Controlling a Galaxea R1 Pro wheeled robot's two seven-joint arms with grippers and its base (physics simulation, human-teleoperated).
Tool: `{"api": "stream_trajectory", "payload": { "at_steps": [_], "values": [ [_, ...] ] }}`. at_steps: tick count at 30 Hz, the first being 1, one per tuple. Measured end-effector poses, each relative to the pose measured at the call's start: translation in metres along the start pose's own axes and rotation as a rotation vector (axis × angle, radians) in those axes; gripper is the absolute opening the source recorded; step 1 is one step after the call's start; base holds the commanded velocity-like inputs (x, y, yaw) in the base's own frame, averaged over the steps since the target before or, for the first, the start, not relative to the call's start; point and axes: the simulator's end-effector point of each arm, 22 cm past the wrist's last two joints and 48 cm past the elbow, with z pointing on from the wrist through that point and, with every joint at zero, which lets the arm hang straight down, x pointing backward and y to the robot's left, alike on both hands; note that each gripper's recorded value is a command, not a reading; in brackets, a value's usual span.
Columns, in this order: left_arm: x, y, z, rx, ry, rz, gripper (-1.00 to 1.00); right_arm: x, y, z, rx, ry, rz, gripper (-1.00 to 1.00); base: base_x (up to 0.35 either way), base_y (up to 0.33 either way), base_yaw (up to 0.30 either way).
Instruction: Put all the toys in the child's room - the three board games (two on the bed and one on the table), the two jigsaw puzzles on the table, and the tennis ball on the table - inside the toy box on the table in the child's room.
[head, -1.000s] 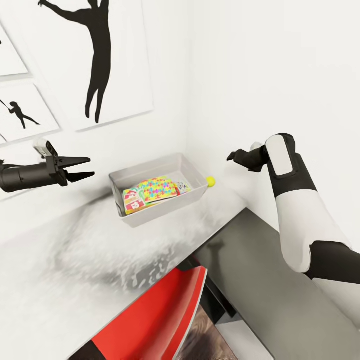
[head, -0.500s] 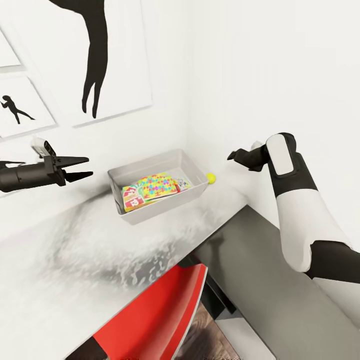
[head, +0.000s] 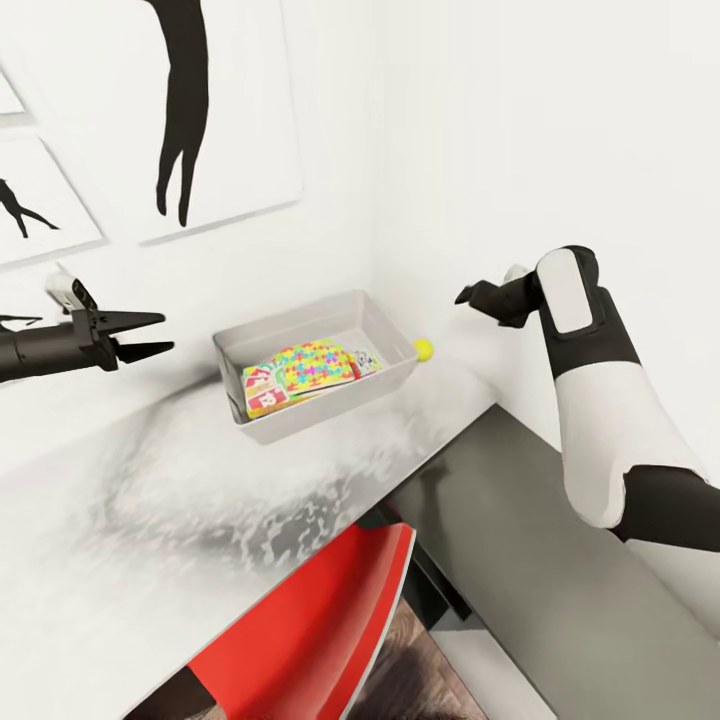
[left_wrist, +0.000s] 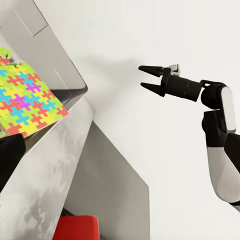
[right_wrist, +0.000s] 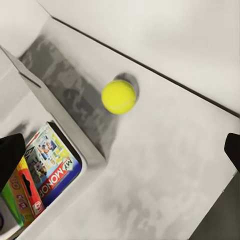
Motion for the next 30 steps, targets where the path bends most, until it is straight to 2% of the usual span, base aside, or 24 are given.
{"api": "stream_trajectory", "payload": {
  "at_steps": [22, 30],
  "values": [
    [0.006, 0.023, 0.005, -0.016, 0.010, -0.031, 1.00, 0.002, -0.003, 0.018, 0.004, 0.015, 0.002, 1.00, 0.000, 0.000, 0.000],
    [0.001, 0.033, -0.004, -0.040, 0.001, -0.032, 1.00, -0.005, 0.005, 0.019, -0.010, 0.005, 0.002, 1.00, 0.000, 0.000, 0.000]
  ]
}}
